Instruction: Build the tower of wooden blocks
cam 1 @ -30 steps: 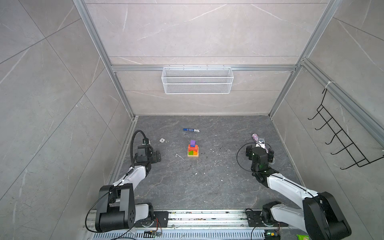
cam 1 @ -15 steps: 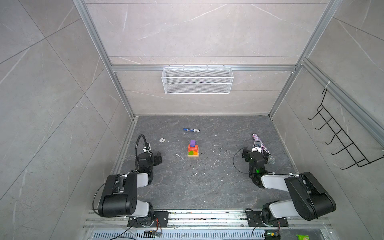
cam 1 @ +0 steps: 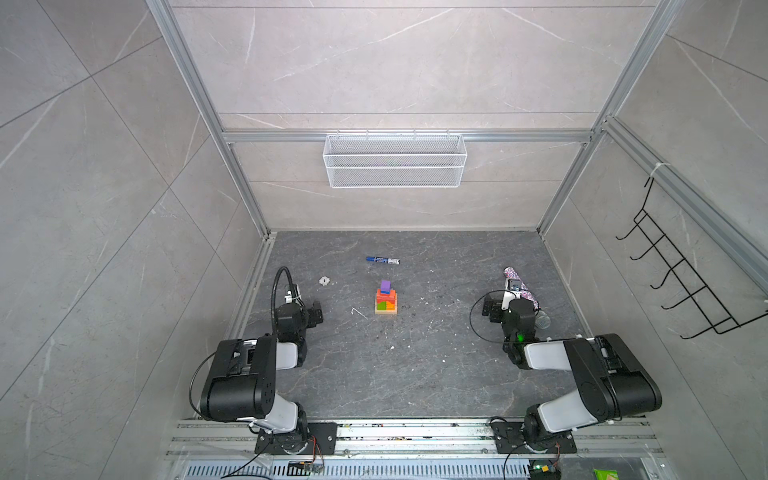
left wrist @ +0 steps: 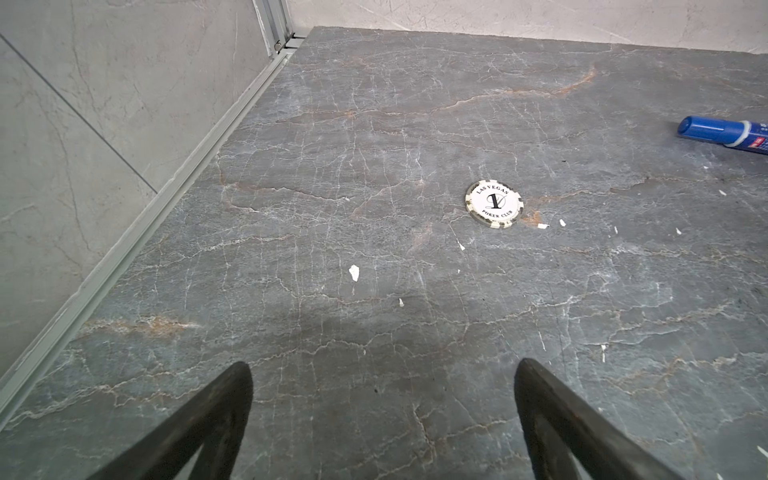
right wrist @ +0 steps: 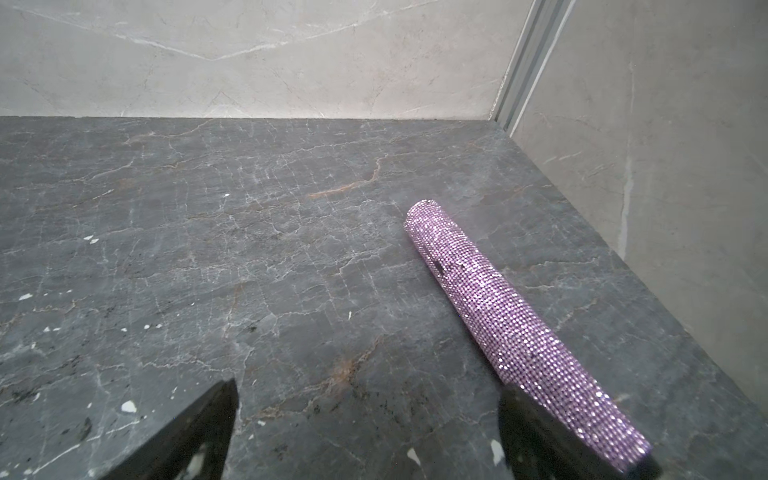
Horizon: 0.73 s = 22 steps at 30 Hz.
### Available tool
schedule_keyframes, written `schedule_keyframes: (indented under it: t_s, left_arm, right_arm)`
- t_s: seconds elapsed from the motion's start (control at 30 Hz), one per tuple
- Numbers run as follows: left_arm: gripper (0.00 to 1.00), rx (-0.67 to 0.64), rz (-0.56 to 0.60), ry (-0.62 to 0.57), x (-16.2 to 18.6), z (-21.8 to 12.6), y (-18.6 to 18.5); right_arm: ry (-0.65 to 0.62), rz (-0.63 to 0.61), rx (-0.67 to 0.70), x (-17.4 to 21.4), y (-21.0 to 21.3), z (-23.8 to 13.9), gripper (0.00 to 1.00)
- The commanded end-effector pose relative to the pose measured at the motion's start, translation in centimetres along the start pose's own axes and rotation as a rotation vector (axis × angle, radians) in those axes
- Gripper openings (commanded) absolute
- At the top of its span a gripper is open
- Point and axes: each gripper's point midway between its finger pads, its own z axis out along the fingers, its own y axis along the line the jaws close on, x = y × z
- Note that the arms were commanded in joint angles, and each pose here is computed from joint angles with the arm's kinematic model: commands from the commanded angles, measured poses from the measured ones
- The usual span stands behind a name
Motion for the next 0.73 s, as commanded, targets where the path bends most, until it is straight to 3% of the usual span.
schedule_keyframes:
  t_s: [0.0, 0.7]
  left_arm:
    - [1.0, -0.01, -0.02, -0.082, -2.51, -0.06, 0.25]
    - [1.0, -0.011, -0.02, -0.081, -2.46, -0.07, 0.27]
  right_arm:
    - [-0.025, 0.032, 0.016, -0.81, -0.36, -0.02, 0.99]
    - [-0.017, 0.004, -0.025, -0.75, 0.43, 0.11, 0.99]
